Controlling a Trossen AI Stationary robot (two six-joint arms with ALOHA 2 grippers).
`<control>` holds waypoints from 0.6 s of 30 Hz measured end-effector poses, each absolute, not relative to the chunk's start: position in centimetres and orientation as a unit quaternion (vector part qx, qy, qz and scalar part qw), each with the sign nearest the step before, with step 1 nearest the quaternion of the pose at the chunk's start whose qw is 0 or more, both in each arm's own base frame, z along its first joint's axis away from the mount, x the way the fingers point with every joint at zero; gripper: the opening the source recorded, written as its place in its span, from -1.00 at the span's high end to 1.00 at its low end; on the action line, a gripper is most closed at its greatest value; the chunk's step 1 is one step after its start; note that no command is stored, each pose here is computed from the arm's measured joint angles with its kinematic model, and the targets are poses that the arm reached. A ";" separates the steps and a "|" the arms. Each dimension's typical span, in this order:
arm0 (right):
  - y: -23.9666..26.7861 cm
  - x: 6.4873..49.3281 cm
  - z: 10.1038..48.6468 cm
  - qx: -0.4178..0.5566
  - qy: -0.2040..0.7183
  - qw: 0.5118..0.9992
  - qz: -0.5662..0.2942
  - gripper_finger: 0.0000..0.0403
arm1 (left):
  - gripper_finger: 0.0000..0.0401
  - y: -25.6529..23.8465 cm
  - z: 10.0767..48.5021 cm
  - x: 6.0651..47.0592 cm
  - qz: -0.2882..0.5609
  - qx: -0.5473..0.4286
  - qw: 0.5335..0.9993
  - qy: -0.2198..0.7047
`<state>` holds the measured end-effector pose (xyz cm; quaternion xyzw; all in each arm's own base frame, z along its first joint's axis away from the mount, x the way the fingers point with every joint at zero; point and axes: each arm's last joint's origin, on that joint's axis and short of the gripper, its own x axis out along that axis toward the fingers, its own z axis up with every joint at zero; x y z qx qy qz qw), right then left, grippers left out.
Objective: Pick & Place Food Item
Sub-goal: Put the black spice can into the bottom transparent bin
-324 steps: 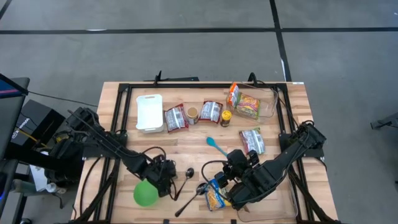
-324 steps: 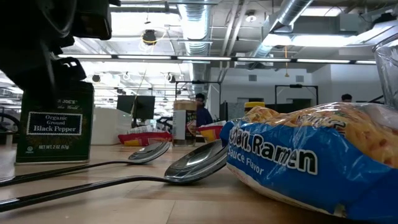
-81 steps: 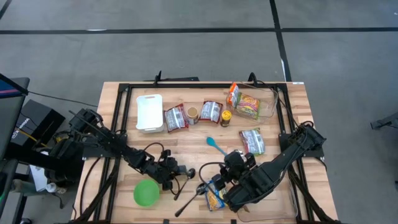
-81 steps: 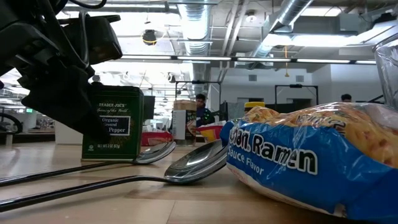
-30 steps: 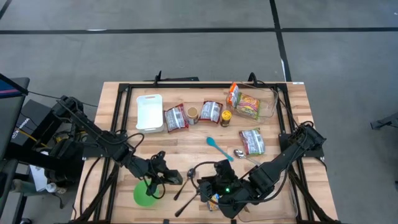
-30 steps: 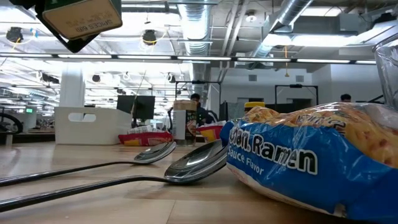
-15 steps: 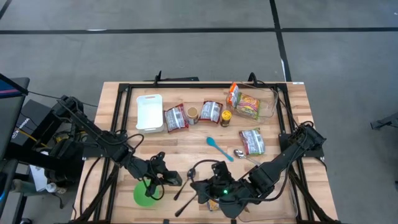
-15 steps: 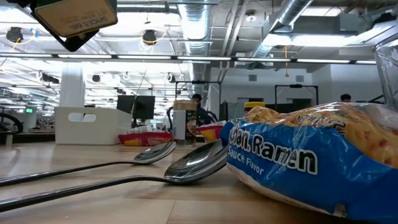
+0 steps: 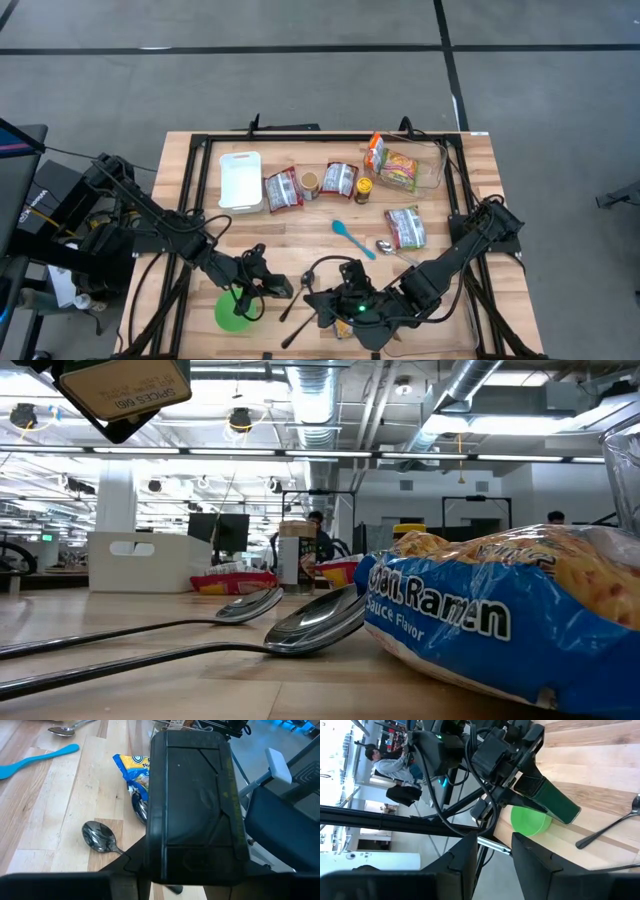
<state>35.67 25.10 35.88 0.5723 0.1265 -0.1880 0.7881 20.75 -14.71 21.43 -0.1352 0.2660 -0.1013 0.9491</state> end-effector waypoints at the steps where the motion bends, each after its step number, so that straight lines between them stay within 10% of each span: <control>1: 25.1 35.7 35.9 0.572 0.127 0.788 -0.188 0.42 | 0.40 -14.7 21.4 20.7 -0.101 -0.135 0.949 0.266; 18: 24.7 35.9 35.9 0.572 0.124 0.787 -0.192 0.42 | 0.43 -14.7 21.4 20.8 -0.101 -0.137 0.949 0.266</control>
